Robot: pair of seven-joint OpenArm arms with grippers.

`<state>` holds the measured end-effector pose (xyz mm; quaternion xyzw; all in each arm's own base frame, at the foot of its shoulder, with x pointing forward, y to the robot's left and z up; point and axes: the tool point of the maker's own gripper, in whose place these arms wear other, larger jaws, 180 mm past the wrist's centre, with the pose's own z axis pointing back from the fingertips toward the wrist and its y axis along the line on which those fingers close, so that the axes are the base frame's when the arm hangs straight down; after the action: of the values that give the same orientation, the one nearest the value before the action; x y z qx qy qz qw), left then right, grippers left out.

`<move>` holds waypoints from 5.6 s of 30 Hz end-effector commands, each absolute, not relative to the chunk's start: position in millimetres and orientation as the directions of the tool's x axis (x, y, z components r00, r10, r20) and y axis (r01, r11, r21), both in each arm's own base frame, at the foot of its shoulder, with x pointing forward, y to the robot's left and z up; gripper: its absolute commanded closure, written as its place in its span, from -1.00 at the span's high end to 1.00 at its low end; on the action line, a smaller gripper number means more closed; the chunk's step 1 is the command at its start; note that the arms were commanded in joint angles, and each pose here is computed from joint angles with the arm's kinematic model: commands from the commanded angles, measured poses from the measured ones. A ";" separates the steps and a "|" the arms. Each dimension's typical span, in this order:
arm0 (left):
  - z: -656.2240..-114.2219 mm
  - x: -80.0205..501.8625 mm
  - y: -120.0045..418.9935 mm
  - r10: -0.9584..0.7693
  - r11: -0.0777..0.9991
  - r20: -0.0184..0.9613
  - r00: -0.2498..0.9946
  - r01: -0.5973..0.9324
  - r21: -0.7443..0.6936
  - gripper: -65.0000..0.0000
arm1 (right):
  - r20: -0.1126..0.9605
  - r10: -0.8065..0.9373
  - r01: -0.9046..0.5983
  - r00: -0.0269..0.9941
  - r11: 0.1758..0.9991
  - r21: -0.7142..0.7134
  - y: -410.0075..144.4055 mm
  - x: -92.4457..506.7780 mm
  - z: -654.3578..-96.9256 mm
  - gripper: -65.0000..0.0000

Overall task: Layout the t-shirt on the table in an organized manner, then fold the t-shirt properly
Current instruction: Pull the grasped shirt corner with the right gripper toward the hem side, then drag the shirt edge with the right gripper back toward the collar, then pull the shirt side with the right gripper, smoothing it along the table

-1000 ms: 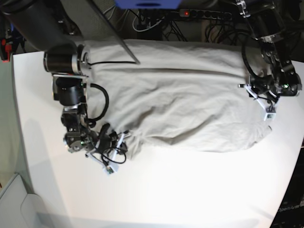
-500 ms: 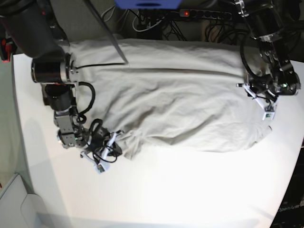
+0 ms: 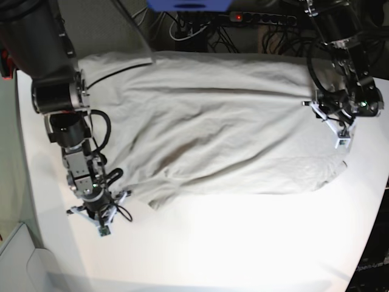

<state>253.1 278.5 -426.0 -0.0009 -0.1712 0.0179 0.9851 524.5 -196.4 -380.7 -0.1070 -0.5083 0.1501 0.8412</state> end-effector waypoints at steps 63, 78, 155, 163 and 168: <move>-423.2 246.8 283.5 0.025 1.000 0.338 0.941 -0.030 0.008 -0.36 | 0.833 0.497 -0.358 0.242 0.844 -0.400 -114.5 560.0 -327.1 -1.00; -421.1 250.1 284.1 0.025 1.000 0.346 0.938 -0.030 0.009 -0.36 | 0.714 0.566 -0.515 0.412 0.791 -0.330 -169.0 498.8 -359.8 -1.00; -440.2 311.1 275.9 0.139 0.987 0.371 0.918 -0.097 -0.130 -1.00 | 0.585 0.457 -0.522 0.670 0.851 -0.067 -166.2 445.7 -416.5 -1.00; -448.1 299.5 275.8 0.139 0.987 0.349 0.927 -0.100 -0.128 -1.00 | 0.687 0.404 -0.521 0.604 0.852 -0.043 -174.3 456.7 -418.8 -1.00; -448.1 299.5 275.8 0.139 0.987 0.349 0.927 -0.100 -0.128 -1.00 | 0.800 0.339 -0.385 0.495 0.911 -0.148 -193.3 500.4 -378.3 -1.00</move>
<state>320.6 274.2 -434.9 -0.0668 -0.2333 0.0678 0.9677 474.9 -187.1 -413.7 0.0329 -0.4113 0.2166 0.8848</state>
